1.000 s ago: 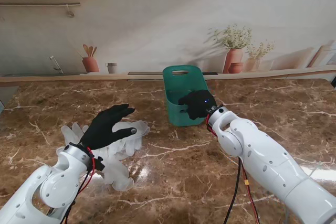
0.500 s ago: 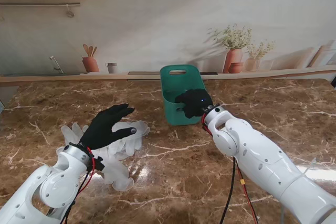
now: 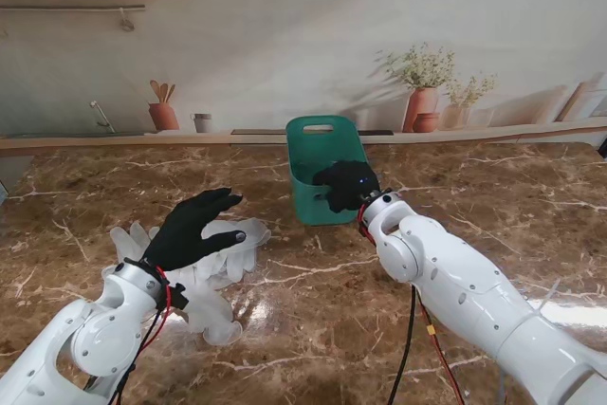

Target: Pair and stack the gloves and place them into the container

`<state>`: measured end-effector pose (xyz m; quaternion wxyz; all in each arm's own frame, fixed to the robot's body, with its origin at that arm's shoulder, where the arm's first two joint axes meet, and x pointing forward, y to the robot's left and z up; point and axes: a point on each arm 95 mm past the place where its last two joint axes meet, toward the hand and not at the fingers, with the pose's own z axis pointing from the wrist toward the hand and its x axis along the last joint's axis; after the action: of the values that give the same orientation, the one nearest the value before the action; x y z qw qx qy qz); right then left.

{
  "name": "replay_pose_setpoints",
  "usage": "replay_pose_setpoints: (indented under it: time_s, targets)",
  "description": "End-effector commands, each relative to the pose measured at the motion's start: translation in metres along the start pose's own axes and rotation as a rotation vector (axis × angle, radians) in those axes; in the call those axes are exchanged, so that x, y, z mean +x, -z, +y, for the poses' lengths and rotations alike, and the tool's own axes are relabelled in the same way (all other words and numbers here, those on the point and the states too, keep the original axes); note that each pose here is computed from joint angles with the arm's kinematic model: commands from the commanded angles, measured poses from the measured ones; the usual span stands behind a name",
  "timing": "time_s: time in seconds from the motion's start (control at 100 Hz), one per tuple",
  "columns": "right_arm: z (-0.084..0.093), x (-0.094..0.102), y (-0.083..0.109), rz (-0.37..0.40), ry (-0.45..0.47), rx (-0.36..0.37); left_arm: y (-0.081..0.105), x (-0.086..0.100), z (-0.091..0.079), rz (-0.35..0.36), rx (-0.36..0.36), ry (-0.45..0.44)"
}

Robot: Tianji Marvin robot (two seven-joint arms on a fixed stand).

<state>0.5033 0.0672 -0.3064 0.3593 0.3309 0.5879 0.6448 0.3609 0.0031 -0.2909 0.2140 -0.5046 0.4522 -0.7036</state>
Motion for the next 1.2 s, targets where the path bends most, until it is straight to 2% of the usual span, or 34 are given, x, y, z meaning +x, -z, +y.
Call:
replay_pose_setpoints:
  time_s: [0.0,0.37,0.73,0.95,1.19]
  targets:
    - [-0.004,0.003,-0.001,-0.012,-0.013,0.014,0.002,0.0,0.002,-0.005,-0.009,0.001]
    - [-0.006,0.01,0.001,-0.025,-0.052,-0.001,0.003,0.001,0.003,-0.004,-0.011,0.004]
    - [-0.01,0.005,0.005,-0.024,-0.022,0.047,0.002,0.001,0.003,-0.004,-0.013,0.003]
    - [0.001,0.005,0.012,-0.025,0.002,0.013,0.002,0.0,0.002,0.001,-0.013,0.0]
    - [0.023,0.008,0.029,-0.028,0.008,-0.062,0.002,0.0,0.0,0.004,-0.019,-0.008]
